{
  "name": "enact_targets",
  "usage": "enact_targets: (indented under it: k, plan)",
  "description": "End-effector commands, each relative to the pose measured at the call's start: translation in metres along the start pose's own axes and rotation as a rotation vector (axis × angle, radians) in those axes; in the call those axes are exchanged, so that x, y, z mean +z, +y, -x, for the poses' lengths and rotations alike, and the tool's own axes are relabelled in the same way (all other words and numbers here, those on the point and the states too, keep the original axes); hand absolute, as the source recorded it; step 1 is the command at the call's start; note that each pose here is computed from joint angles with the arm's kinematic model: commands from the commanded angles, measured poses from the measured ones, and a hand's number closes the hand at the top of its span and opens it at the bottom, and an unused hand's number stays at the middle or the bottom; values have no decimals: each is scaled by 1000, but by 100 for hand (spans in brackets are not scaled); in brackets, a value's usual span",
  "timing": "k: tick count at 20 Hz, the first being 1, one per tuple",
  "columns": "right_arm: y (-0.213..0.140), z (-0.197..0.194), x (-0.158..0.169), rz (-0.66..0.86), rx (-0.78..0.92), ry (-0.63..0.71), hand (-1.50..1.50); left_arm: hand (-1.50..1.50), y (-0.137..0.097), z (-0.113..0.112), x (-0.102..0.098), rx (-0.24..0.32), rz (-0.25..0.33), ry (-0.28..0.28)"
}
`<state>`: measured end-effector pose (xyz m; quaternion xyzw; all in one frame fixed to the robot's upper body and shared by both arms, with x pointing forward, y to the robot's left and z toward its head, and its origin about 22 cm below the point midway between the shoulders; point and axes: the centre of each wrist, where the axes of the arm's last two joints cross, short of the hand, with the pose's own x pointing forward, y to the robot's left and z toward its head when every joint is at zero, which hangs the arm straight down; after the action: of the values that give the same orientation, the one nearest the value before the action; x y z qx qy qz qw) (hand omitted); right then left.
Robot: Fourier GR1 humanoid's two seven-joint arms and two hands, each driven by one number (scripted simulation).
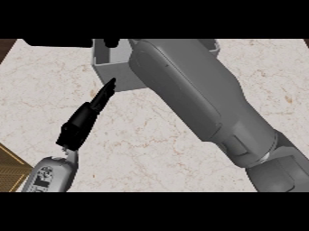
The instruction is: Pick the bell pepper from the cutting board and place it in the cardboard box
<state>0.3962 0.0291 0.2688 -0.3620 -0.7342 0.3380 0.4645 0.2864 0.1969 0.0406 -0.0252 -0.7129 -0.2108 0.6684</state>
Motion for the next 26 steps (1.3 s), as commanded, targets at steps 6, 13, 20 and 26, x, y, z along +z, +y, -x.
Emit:
enact_targets:
  k: [6,13,20,26]
  plan:
    - [10,20,-27,36,114,70,150,0,-5,-2,-5,4,38,-20]
    - [33,56,-27,-5,191,91,150,0,8,-12,-11,5,25,-43]
    - [55,99,-17,-81,17,289,-150,0,-1,-13,-14,-18,74,-40]
    - [54,118,-17,-114,-84,274,-150,0,-13,-22,-20,-1,76,-58]
